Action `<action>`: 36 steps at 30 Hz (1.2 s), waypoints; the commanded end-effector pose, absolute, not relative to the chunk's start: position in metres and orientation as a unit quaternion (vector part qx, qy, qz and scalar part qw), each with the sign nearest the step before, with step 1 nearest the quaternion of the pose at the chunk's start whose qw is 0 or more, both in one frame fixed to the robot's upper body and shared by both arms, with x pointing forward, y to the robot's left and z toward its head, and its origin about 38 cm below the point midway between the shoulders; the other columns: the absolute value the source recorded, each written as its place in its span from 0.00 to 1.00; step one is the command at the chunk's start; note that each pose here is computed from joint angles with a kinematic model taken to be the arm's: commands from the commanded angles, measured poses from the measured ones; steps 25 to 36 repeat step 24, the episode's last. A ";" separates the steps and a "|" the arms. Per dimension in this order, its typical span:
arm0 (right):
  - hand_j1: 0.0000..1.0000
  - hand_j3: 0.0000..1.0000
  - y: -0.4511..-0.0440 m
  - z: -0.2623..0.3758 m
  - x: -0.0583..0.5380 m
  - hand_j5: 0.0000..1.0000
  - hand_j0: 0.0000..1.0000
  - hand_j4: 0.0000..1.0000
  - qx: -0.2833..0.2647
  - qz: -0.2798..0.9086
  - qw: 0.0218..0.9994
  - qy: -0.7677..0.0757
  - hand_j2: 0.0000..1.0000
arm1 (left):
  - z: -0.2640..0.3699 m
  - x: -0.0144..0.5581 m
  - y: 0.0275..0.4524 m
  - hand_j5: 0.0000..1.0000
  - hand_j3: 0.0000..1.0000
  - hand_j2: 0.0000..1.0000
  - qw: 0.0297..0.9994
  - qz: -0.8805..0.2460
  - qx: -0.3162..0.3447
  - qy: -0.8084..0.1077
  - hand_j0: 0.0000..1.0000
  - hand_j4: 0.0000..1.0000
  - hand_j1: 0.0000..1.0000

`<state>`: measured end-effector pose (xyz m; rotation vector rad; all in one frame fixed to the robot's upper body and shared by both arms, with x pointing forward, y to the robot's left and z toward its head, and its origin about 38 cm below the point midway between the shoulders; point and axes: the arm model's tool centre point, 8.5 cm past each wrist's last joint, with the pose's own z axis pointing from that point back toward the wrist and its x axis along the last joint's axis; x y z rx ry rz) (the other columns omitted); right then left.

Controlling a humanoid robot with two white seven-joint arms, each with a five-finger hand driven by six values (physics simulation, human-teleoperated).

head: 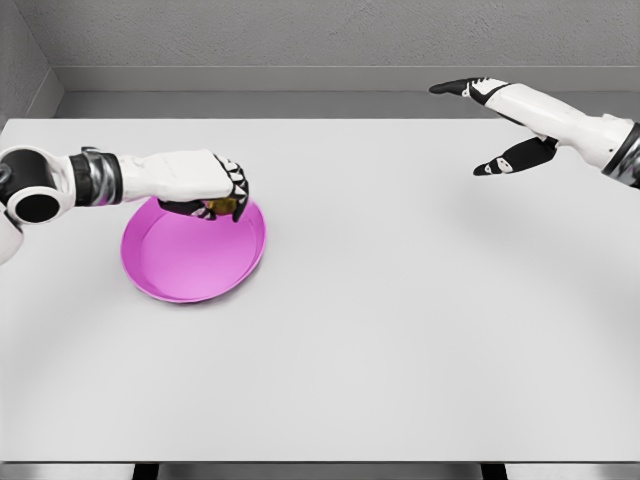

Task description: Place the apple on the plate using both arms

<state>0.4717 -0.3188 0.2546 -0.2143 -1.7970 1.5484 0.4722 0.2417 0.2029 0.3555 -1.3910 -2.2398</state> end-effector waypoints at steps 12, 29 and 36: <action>1.00 1.00 -0.320 0.255 0.472 1.00 1.00 1.00 -0.083 0.601 0.372 -0.702 1.00 | 0.196 0.489 0.279 1.00 1.00 1.00 0.330 -0.768 0.113 -0.536 1.00 1.00 1.00; 1.00 1.00 -0.324 0.264 0.472 1.00 1.00 1.00 -0.092 0.604 0.368 -0.701 1.00 | 0.180 0.509 0.382 1.00 1.00 1.00 0.493 -0.664 0.145 -0.542 1.00 1.00 1.00; 1.00 1.00 -0.324 0.264 0.472 1.00 1.00 1.00 -0.092 0.604 0.368 -0.701 1.00 | 0.180 0.509 0.382 1.00 1.00 1.00 0.493 -0.664 0.145 -0.542 1.00 1.00 1.00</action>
